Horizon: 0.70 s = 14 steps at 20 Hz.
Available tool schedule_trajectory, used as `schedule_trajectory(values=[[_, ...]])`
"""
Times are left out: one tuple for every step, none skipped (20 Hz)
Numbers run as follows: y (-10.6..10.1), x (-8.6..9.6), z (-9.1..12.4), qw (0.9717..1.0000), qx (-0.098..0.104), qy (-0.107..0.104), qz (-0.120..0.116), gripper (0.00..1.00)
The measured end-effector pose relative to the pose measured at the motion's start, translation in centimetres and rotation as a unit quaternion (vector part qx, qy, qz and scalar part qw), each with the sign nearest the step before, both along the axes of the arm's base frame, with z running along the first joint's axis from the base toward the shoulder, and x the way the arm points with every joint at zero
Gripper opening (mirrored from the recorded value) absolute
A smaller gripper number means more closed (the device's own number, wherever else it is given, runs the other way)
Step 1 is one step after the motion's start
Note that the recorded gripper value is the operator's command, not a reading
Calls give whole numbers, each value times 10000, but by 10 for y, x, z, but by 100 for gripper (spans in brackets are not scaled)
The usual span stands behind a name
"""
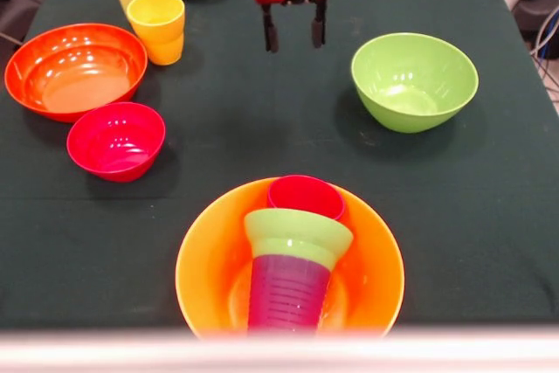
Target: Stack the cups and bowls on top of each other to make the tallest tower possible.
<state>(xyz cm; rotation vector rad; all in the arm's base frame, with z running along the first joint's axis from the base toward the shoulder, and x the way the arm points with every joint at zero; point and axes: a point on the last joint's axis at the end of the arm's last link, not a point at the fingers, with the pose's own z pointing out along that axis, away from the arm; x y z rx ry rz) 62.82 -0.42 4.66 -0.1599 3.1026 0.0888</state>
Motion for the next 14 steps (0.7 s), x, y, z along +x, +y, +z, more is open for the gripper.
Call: schedule_trajectory(values=[[4, -5, -6, 9998, -143, 0, 148, 100], [5, -7, -8, 9997, -182, -4, 185, 100], [6, -8, -9, 9995, -220, -8, 222, 100], [7, -12, -12, 9991, -307, -33, 293, 100], [7, -13, -13, 9990, -321, -40, 296, 100], [6, -13, -13, 9990, -336, -48, 296, 100], [4, -14, -13, 9989, -356, -66, 284, 100], [1, -15, -13, 9989, -377, -84, 272, 100], [-1, -16, -13, 9989, -389, -100, 257, 100], [-5, -16, -11, 9990, -394, -94, 206, 100], [-8, -17, -9, 9990, -398, -87, 155, 100], [-10, -17, -8, 9991, -391, -81, 121, 100], [-15, -17, -4, 9994, -353, -64, 13, 100], [-18, -17, 0, 9994, -321, -53, -80, 100]])
